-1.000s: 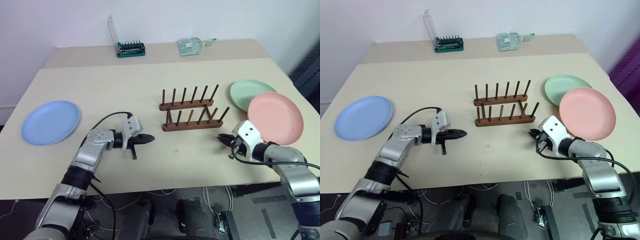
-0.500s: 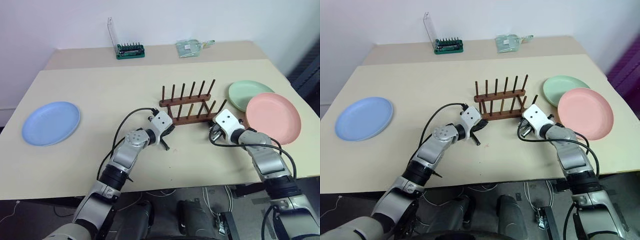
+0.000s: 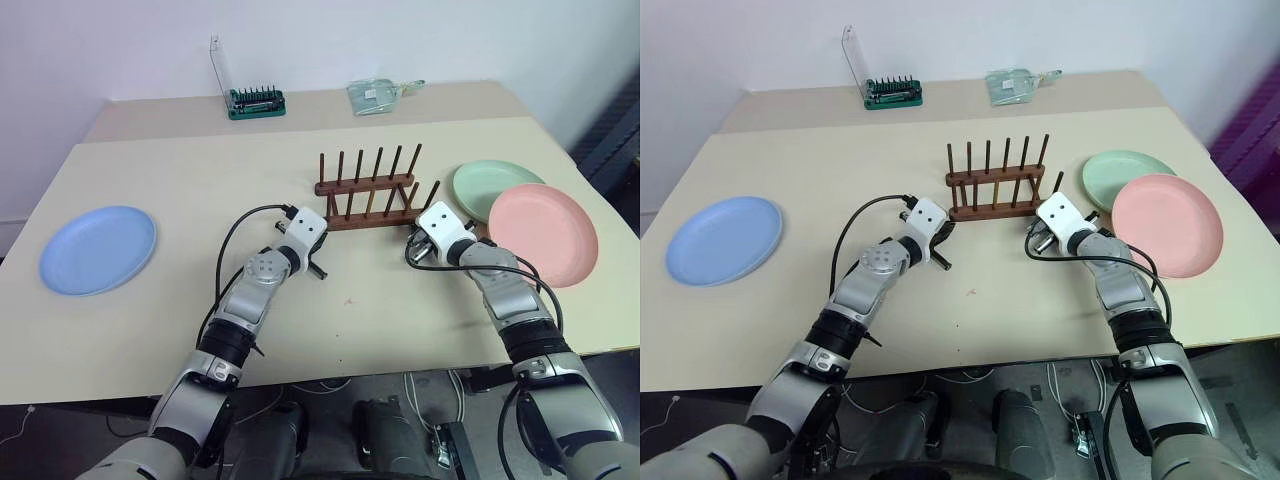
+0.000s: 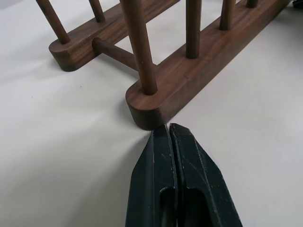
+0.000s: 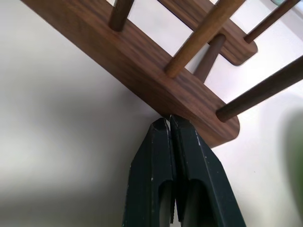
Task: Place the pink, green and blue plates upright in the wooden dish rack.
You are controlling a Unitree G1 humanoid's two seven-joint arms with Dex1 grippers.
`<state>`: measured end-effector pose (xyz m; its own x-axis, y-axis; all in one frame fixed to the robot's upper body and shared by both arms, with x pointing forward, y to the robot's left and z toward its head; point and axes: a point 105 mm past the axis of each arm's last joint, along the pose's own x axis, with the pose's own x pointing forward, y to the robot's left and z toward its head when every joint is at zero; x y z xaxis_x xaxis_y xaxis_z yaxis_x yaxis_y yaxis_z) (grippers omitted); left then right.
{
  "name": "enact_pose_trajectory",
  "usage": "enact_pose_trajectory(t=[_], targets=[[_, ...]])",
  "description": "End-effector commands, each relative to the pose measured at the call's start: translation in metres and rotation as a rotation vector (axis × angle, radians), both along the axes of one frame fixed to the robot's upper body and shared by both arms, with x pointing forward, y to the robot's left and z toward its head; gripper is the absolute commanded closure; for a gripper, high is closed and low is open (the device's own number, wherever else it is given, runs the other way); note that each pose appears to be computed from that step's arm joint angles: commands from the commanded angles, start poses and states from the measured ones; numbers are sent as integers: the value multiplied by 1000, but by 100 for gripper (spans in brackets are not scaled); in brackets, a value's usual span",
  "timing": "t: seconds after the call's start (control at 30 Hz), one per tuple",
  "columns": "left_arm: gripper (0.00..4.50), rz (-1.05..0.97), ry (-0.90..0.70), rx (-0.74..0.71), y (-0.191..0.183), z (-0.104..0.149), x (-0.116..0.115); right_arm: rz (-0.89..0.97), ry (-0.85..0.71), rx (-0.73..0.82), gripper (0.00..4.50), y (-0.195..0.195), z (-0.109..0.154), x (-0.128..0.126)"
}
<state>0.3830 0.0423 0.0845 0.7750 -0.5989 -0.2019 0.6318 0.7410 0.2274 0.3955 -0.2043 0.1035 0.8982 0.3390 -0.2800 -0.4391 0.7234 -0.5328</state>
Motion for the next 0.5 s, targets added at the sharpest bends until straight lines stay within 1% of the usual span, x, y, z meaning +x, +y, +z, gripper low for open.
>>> enact_pose_trajectory(t=[0.03, 0.13, 0.2, 0.27, 0.3, 0.33, 0.43, 0.5], targets=[[450, -115, -48, -71, -11, 16, -16, 45, -110, 21, 317, -14, 49, -16], [450, -242, -84, -140, -25, 30, -35, 5, -148, 2, 171, -33, 74, -41], [450, -328, -65, -214, -37, 35, -48, -64, -161, -42, 71, -51, 83, -59], [450, -391, -43, -235, -47, 33, -56, -124, -147, -63, 71, -64, 84, -70], [450, -430, -44, -238, -52, 33, -61, -157, -134, -44, 71, -68, 82, -75], [450, -472, -50, -240, -57, 34, -66, -193, -117, -27, 71, -72, 77, -78], [450, -586, -73, -282, -67, 44, -80, -279, -58, -78, 71, -84, 56, -86], [450, -629, -79, -312, -68, 50, -85, -348, -26, -61, 71, -91, 43, -87]])
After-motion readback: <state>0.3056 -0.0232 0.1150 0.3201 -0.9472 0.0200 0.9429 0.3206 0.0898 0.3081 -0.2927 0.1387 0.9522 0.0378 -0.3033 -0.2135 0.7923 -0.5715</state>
